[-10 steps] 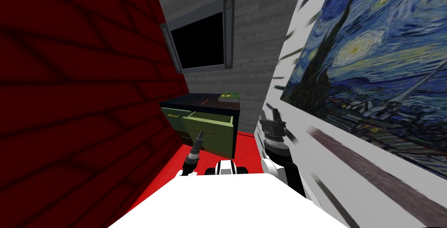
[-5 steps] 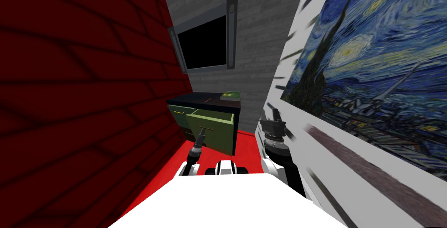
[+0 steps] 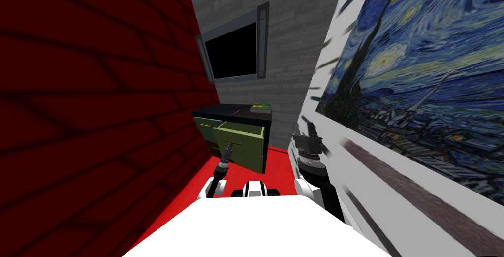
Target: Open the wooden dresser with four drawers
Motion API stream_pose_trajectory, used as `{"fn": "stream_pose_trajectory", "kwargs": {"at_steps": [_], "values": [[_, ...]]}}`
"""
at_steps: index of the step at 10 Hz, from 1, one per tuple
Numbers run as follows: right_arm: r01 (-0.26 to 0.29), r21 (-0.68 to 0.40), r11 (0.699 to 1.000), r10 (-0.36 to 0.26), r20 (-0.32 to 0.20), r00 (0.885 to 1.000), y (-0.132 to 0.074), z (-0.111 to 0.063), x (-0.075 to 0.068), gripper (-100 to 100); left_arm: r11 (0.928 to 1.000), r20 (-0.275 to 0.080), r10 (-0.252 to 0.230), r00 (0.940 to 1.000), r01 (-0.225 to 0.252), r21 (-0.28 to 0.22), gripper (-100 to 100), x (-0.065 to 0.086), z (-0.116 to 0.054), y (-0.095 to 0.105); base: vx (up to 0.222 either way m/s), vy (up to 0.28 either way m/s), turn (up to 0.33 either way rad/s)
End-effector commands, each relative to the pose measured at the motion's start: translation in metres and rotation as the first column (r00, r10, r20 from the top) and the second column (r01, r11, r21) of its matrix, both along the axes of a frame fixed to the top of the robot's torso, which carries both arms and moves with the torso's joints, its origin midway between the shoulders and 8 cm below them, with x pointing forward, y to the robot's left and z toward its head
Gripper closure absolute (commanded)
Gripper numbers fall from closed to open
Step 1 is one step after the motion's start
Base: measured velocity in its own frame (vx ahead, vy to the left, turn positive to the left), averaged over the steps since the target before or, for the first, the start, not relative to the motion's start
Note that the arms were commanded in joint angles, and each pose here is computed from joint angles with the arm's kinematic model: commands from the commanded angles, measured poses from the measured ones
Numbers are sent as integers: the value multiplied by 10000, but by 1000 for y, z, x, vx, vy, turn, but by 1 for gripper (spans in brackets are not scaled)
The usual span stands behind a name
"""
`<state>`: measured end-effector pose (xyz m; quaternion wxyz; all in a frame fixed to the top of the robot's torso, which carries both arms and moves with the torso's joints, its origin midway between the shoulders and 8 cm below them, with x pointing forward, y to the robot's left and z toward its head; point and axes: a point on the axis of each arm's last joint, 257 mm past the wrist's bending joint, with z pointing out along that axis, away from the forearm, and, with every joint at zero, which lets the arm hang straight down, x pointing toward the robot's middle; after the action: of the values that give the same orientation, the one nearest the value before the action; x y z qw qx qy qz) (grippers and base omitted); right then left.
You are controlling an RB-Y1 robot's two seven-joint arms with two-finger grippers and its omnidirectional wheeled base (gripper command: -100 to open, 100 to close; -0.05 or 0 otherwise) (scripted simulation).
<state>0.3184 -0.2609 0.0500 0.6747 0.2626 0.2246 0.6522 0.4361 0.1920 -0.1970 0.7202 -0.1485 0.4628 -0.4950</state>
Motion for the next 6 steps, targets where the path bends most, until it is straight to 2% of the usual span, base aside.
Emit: {"fn": "stream_pose_trajectory", "kwargs": {"at_steps": [1,2,3,4,5,6], "values": [[0,0,10000,0,1,10000,0,0,0,0,9996,39,-273,9996,272,32,100,19,1,-10,-110,-7,69],[0,0,10000,0,1,10000,0,0,0,0,9997,-197,-249,9995,249,40,100,20,-9,-9,-48,12,6],[0,0,10000,0,0,10000,0,0,0,0,9997,-197,-249,9995,249,40,100,20,-9,-9,-11,14,-18],[0,0,10000,0,0,10000,0,0,0,0,9993,34,-372,9993,372,27,100,31,1,-11,-76,11,93],[0,0,10000,0,1,10000,0,0,0,0,9990,36,-441,9990,441,47,100,38,2,-15,-103,1,67],[0,0,10000,0,1,10000,0,0,0,0,9991,-171,-416,9990,417,53,100,38,-7,-14,-52,-6,6]]}}
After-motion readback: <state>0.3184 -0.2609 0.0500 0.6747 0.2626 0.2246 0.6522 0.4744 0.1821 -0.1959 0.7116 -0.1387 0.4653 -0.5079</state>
